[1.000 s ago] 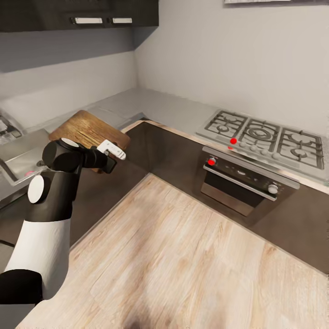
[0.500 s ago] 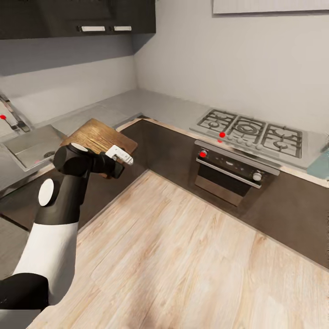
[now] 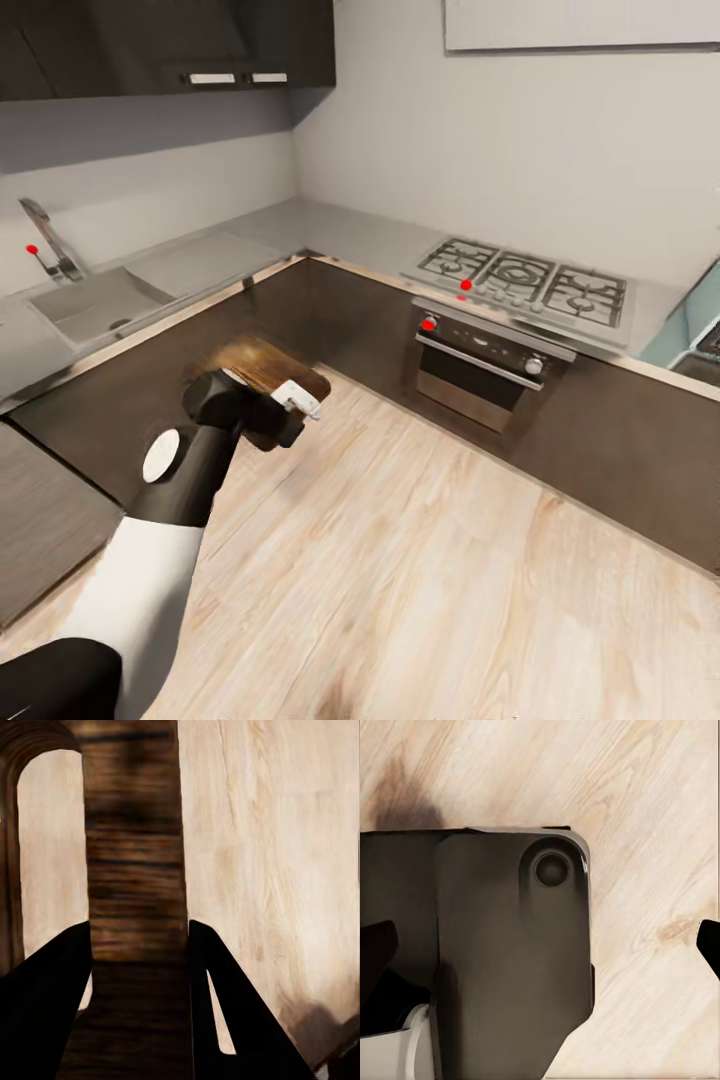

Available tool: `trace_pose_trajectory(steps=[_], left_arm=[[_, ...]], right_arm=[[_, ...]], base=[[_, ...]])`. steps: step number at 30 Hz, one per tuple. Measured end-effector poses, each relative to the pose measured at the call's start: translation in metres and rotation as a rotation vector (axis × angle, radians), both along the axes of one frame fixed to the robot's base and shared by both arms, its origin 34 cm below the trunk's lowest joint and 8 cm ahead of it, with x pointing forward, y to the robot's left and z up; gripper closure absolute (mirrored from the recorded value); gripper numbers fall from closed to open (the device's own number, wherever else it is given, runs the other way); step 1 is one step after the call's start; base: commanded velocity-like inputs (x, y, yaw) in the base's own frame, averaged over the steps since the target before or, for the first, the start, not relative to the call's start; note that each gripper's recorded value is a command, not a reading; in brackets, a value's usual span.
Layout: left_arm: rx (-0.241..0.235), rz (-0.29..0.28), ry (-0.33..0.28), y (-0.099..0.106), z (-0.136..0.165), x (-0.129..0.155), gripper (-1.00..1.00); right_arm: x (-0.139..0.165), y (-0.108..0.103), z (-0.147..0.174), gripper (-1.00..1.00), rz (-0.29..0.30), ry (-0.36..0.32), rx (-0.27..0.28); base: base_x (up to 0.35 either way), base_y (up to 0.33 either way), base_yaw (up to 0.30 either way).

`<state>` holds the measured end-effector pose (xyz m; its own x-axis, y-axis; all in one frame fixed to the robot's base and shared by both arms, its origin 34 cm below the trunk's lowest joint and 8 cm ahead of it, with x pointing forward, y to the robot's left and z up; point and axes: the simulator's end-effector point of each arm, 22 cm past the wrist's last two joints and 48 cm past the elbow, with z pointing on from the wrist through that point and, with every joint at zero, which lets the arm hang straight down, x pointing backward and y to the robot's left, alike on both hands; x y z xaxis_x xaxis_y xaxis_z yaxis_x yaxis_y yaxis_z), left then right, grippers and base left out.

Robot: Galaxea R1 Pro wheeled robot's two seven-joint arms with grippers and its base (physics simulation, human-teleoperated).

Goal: In the kitchen, take the Vidalia onion out of the sink, dice it on the chopping board with the paring knife, put the diced onion into the bowl on the countertop, then place both the paring knife and the chopping board into the sink.

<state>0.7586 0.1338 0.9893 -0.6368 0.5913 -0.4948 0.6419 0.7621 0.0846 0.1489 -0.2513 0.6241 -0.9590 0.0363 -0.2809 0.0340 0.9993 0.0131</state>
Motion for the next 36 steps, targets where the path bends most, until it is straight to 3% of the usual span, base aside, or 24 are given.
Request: trace_pose_trajectory(steps=[3, 4, 5, 6, 8, 9, 10, 11, 12, 13, 14, 15, 17, 18, 20, 22, 23, 25, 26, 29, 30, 36], left_arm=[[0.103, 0.051, 0.122, 0.023, -0.084, -0.028, 1.00], [0.077, 0.046, 0.121, 0.017, -0.097, -0.029, 1.00], [0.019, 0.039, 0.081, 0.004, -0.107, -0.023, 1.00], [-0.030, 0.073, 0.065, -0.002, -0.121, -0.019, 1.00], [-0.106, 0.179, -0.039, -0.002, -0.158, -0.006, 1.00], [-0.119, 0.238, -0.080, 0.005, -0.183, -0.009, 1.00], [-0.115, 0.272, -0.069, 0.011, -0.215, -0.027, 1.00], [-0.107, 0.281, -0.060, 0.016, -0.239, -0.046, 1.00], [-0.107, 0.294, -0.091, 0.021, -0.252, -0.056, 1.00], [-0.118, 0.346, -0.133, 0.028, -0.266, -0.071, 1.00], [-0.133, 0.420, -0.137, 0.036, -0.279, -0.089, 1.00], [-0.146, 0.468, -0.157, 0.042, -0.283, -0.097, 1.00], [-0.156, 0.506, -0.228, 0.055, -0.281, -0.104, 1.00], [-0.139, 0.498, -0.227, 0.063, -0.288, -0.120, 1.00], [-0.137, 0.544, -0.219, 0.080, -0.303, -0.154, 1.00], [-0.142, 0.504, -0.247, 0.082, -0.309, -0.186, 1.00], [-0.124, 0.506, -0.207, 0.088, -0.322, -0.216, 1.00], [-0.134, 0.572, -0.250, 0.108, -0.323, -0.242, 1.00], [-0.107, 0.555, -0.270, 0.113, -0.323, -0.254, 1.00], [-0.058, 0.630, -0.356, 0.148, -0.312, -0.257, 1.00], [-0.044, 0.625, -0.366, 0.158, -0.311, -0.259, 1.00], [-0.040, 0.612, -0.364, 0.158, -0.310, -0.260, 1.00]], right_arm=[[0.002, -0.001, 0.000, -1.00, 0.000, -0.006, -0.001], [0.004, -0.001, 0.000, -1.00, 0.000, -0.009, -0.002], [0.005, -0.005, 0.000, -1.00, 0.001, -0.014, -0.008], [0.006, -0.014, 0.001, -1.00, 0.003, -0.016, -0.019], [0.012, -0.025, 0.002, -1.00, 0.009, -0.038, -0.034], [0.019, -0.030, 0.003, -1.00, 0.012, -0.057, -0.040], [0.023, -0.032, 0.003, -1.00, 0.014, -0.066, -0.043], [0.025, -0.033, 0.004, -1.00, 0.015, -0.071, -0.044], [0.027, -0.033, 0.004, -1.00, 0.016, -0.077, -0.044], [0.032, -0.033, 0.005, -1.00, 0.017, -0.095, -0.045], [0.042, -0.033, 0.007, -1.00, 0.017, -0.125, -0.045], [0.052, -0.033, 0.009, -1.00, 0.018, -0.152, -0.046], [0.086, -0.034, 0.015, -1.00, 0.021, -0.238, -0.048], [0.112, -0.042, 0.022, -1.00, 0.021, -0.297, -0.064], [0.144, -0.056, 0.032, -1.00, 0.013, -0.369, -0.101], [0.173, -0.069, 0.043, -1.00, 0.005, -0.436, -0.136], [0.183, -0.071, 0.047, -1.00, 0.005, -0.456, -0.140], [0.183, -0.072, 0.048, -1.00, 0.003, -0.459, -0.143], [0.183, -0.072, 0.048, -1.00, 0.003, -0.458, -0.143], [0.184, -0.072, 0.049, -1.00, 0.004, -0.464, -0.144], [0.184, -0.073, 0.049, -1.00, 0.004, -0.463, -0.145], [0.182, -0.072, 0.049, -1.00, 0.005, -0.461, -0.143]], base=[[-0.329, -0.113, 0.000], [-0.329, -0.113, 0.000], [-0.329, -0.111, 0.000], [-0.329, -0.110, 0.000], [-0.329, -0.109, 0.000], [-0.326, -0.105, 0.000], [-0.321, -0.099, 0.000], [-0.321, -0.089, 0.000], [-0.325, -0.028, 0.000], [-0.328, -0.012, 0.000], [-0.330, -0.006, 0.000], [-0.331, -0.002, 0.000], [-0.332, -0.001, 0.000], [-0.332, 0.000, 0.000], [-0.332, 0.000, 0.000], [-0.332, 0.000, 0.000], [-0.332, 0.000, 0.000], [-0.333, 0.000, 0.000], [-0.334, 0.000, 0.000], [-0.335, 0.000, 0.000], [-0.335, 0.000, 0.000], [-0.106, 0.000, 0.000]])
